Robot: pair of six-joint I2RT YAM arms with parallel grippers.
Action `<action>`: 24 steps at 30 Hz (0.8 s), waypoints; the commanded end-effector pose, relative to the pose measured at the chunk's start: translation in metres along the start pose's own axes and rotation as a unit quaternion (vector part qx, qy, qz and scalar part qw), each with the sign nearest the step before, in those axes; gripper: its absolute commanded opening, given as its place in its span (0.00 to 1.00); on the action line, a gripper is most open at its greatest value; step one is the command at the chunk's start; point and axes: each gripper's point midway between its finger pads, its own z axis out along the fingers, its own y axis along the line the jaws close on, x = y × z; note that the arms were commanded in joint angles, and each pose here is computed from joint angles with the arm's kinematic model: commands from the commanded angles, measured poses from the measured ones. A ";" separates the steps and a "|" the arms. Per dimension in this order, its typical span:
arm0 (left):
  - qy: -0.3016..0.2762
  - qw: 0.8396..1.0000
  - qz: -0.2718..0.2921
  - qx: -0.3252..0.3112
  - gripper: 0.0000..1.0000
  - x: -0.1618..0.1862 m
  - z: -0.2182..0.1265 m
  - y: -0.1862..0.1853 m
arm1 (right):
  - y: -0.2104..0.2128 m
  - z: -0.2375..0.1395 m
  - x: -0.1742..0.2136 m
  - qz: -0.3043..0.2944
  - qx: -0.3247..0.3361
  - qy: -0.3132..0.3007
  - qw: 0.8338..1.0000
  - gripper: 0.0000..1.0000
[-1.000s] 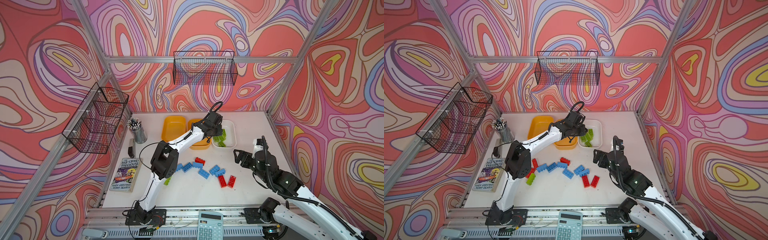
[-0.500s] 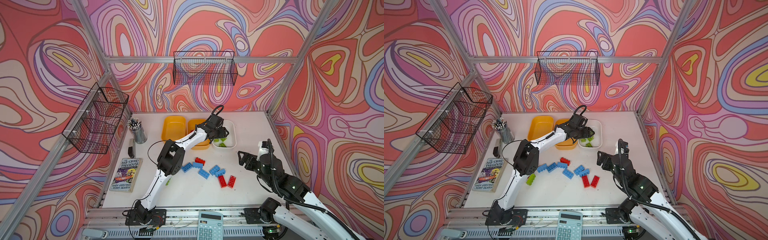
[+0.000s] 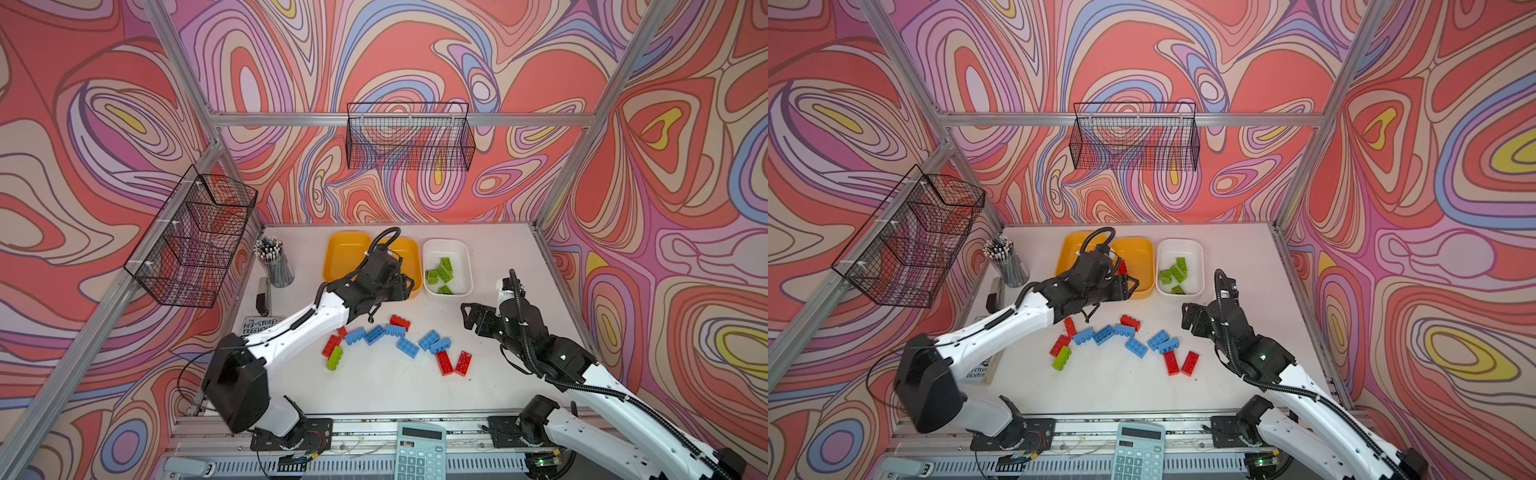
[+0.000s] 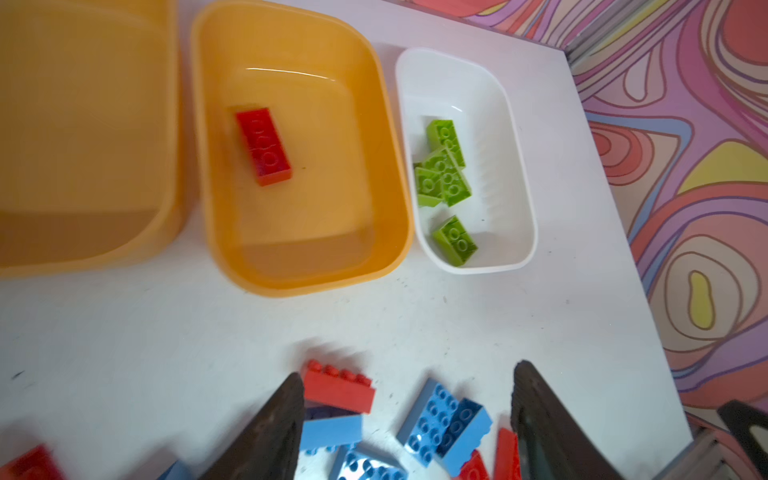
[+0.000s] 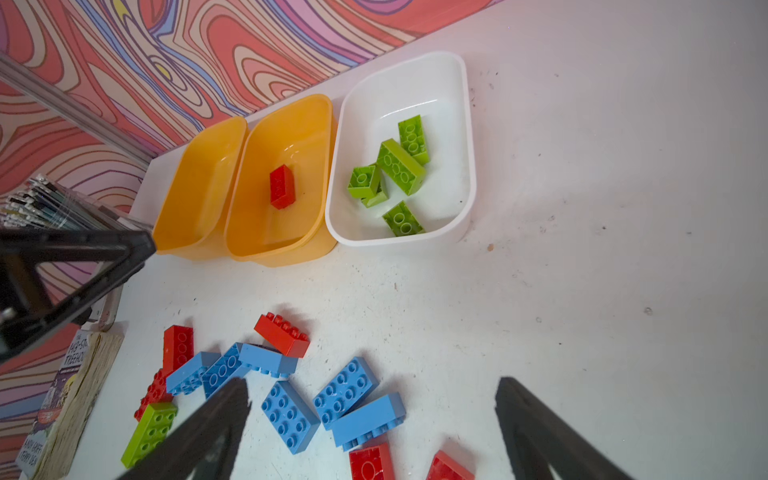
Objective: Sort the legos into containers by color
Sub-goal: 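Move the left gripper back to a lime-green brick beside red bricks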
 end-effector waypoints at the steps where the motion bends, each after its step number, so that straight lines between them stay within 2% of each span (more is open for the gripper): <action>1: 0.018 0.993 -0.008 -0.117 0.64 0.043 -0.026 0.073 | 0.026 0.011 -0.005 -0.004 -0.044 0.006 0.999 0.98; 4: 0.032 0.983 -0.018 -0.181 0.61 0.075 -0.054 0.118 | 0.040 0.025 -0.005 -0.009 -0.056 0.022 0.998 0.98; 10: 0.052 0.972 -0.051 -0.221 0.57 0.124 -0.077 0.164 | 0.060 0.043 -0.008 -0.010 -0.075 0.041 0.996 0.97; 16: 0.072 0.969 -0.062 -0.227 0.57 0.148 -0.066 0.176 | 0.063 0.040 -0.014 -0.006 -0.070 0.039 0.997 0.97; 24: 0.098 0.963 -0.048 -0.245 0.53 0.158 -0.042 0.178 | 0.051 0.027 -0.016 0.000 -0.049 0.033 0.998 0.97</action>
